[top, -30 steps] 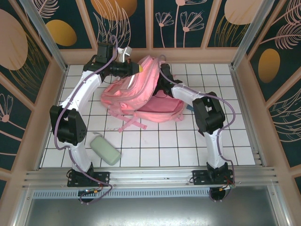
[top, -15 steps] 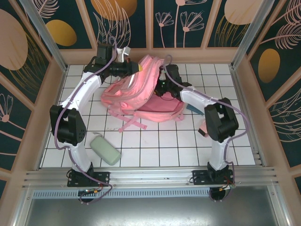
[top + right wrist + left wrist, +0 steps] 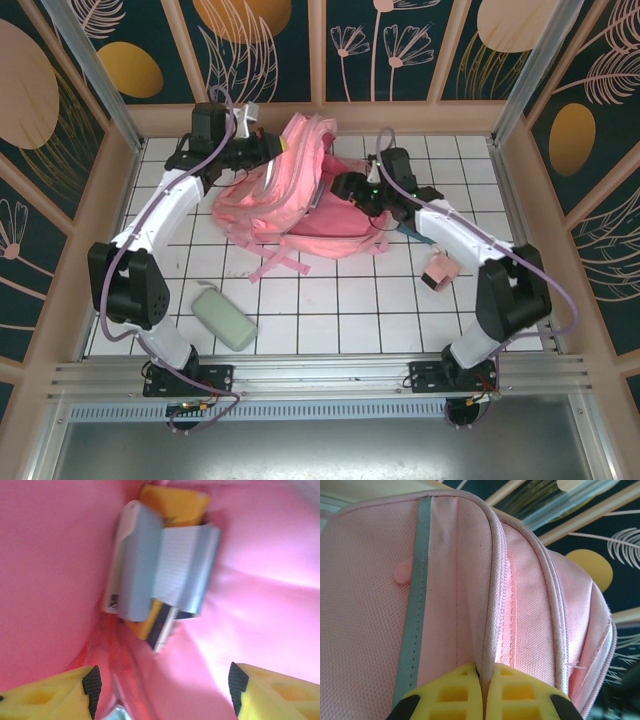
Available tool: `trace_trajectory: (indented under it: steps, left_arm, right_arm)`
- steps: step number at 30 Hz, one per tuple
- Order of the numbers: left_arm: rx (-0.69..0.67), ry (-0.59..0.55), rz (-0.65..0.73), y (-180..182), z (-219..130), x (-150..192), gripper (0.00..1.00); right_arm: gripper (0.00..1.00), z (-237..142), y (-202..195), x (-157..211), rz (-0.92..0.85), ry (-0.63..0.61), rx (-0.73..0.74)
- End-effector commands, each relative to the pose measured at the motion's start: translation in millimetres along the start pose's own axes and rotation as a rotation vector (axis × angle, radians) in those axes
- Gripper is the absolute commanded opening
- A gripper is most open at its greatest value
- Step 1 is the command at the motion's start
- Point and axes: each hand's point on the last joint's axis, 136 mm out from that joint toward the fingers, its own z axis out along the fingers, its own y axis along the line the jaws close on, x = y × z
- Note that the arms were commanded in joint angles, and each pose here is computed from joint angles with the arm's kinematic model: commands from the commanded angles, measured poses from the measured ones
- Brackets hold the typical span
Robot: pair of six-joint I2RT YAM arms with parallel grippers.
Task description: Pack the student bag
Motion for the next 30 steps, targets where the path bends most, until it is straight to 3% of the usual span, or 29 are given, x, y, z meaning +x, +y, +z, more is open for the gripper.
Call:
trace_trajectory:
  steps: [1, 6, 15, 18, 24, 30]
  left_arm:
    - [-0.019, -0.224, 0.121, -17.4, -33.1, -46.9, 0.0]
    - [0.044, -0.225, 0.092, -21.6, -36.1, -34.3, 0.0]
    - [0.098, -0.237, 0.06, -21.1, -38.3, -14.2, 0.0]
    - [0.13, -0.228, 0.029, -19.6, -34.0, -2.5, 0.0]
    - [0.149, -0.224, 0.033, -24.8, -35.3, 2.0, 0.0]
    - [0.168, -0.222, 0.036, -29.5, -37.8, 2.6, 0.0]
  right_arm:
    - [0.74, -51.6, -28.8, -13.6, -0.031, -0.116, 0.214]
    - [0.83, -108.5, -68.5, -14.8, 0.017, -0.183, 0.473]
    - [0.91, -174.2, -154.0, 36.0, 0.446, -0.137, 0.738]
    - [0.98, -181.9, -163.1, 46.2, 0.481, -0.128, 0.769]
    - [0.99, -174.3, -190.0, 67.9, 0.509, -0.018, 0.858]
    - [0.99, -171.4, -212.3, 81.2, 0.555, 0.009, 0.895]
